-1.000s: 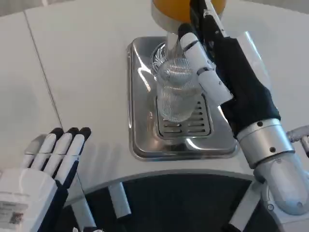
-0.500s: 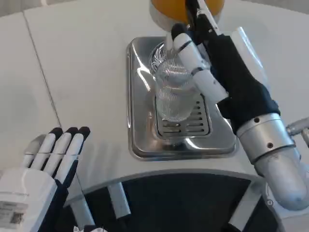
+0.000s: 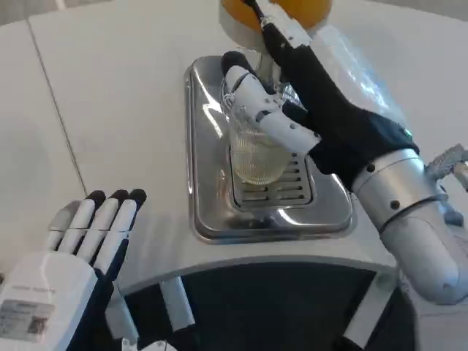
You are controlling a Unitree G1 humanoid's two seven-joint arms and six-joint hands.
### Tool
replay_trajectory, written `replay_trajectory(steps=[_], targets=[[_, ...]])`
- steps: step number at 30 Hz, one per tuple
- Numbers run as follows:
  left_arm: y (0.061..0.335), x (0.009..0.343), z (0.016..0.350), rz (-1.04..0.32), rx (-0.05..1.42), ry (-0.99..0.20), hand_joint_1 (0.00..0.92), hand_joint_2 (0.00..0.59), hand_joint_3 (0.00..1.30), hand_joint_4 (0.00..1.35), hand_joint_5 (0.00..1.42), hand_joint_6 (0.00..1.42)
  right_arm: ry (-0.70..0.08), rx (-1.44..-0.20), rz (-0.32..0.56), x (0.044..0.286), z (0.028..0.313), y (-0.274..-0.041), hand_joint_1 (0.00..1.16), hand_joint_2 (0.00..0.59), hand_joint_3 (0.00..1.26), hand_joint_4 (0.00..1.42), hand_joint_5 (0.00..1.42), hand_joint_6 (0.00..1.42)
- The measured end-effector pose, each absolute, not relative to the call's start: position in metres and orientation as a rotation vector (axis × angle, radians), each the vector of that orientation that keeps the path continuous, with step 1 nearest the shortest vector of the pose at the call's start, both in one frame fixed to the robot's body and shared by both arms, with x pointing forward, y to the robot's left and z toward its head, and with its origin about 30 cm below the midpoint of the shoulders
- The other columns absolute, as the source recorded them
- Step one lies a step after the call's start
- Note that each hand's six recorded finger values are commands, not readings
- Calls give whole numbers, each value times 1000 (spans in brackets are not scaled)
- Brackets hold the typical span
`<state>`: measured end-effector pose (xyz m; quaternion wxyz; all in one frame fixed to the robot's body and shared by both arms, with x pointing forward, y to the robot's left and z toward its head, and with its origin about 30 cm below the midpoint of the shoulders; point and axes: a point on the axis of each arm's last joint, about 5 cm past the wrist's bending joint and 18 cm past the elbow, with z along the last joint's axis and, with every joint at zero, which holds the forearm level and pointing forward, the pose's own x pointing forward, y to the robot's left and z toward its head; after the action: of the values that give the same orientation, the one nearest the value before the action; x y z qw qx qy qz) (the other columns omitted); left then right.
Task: Grasp the cup under the faucet to collect the drink, then remove the cup.
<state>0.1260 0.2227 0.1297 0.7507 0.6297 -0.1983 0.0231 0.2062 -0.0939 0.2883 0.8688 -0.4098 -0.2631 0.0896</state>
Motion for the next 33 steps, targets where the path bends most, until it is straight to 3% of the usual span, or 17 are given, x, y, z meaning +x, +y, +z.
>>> replay_trajectory(steps=[11,33], targets=[[222,142,132,100,1359,-448,0,14,0,0,0,55,-536,-1022,153,200,298,-84,0,516,69,0,0,47],[205,194,134,156,1222,-462,75,27,0,0,15,89,-521,-1095,175,204,309,-81,0,534,98,0,14,63]])
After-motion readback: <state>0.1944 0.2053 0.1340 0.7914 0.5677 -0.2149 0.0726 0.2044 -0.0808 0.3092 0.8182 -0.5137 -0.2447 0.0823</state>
